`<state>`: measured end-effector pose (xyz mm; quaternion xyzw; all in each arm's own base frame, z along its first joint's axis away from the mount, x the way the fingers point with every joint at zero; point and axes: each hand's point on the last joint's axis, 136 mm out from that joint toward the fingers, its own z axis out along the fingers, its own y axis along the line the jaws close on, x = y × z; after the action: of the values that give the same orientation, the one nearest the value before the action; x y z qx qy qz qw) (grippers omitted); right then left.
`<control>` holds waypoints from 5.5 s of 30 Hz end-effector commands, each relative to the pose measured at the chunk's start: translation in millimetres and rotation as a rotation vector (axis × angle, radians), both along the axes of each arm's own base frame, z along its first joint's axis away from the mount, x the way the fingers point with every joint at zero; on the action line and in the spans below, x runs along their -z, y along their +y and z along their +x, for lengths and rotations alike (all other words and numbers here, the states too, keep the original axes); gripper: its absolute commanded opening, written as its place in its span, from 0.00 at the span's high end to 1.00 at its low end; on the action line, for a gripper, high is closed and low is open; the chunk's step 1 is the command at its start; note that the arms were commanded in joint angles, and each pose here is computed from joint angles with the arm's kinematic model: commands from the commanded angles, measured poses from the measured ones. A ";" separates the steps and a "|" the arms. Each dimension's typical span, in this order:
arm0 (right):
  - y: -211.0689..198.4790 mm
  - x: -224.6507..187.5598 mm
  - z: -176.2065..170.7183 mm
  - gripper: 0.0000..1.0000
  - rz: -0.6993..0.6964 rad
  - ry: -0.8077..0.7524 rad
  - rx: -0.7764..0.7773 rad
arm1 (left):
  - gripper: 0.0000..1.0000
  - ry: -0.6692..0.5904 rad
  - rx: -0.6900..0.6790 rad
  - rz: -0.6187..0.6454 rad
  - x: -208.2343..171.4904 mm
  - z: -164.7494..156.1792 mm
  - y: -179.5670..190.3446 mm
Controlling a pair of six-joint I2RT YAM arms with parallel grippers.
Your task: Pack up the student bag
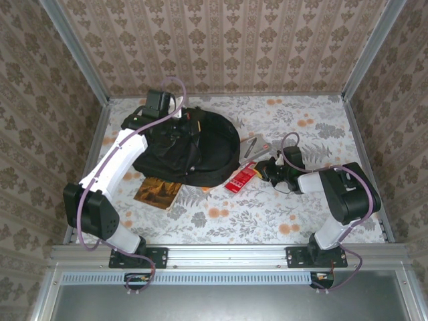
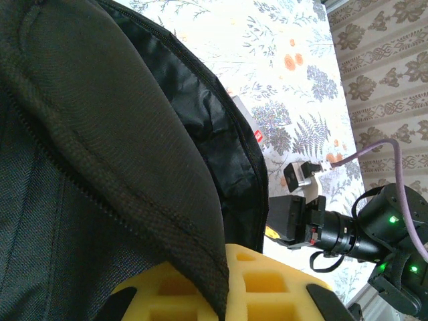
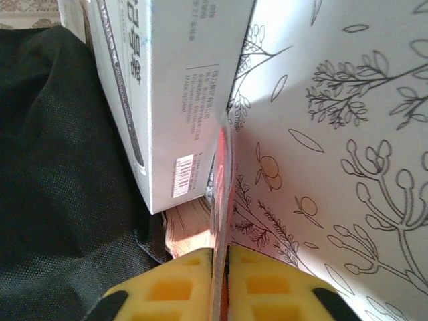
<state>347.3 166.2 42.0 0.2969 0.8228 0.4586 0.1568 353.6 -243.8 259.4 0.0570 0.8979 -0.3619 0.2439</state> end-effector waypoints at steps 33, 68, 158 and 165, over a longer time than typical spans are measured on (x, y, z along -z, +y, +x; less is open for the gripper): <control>54.0 -305.6 29.7 0.98 -0.300 -0.595 -0.044 | 1.00 -0.182 0.030 -0.110 -118.5 -11.5 8.1; 253.4 -169.8 108.1 0.39 -0.097 -0.247 -0.056 | 1.00 -0.199 -0.029 -0.198 -138.1 -2.6 29.3; 24.3 -34.4 -6.0 0.23 -0.254 0.009 -0.289 | 1.00 -0.097 -0.127 -0.105 -30.4 2.1 42.6; 31.3 -56.2 -4.8 0.23 -0.193 -0.035 -0.260 | 1.00 -0.106 -0.143 -0.085 -32.3 2.1 48.6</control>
<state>343.1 185.1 77.1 0.1687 0.9097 0.3566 0.1296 357.4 -202.1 274.6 -0.0101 0.8760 -0.3852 0.2902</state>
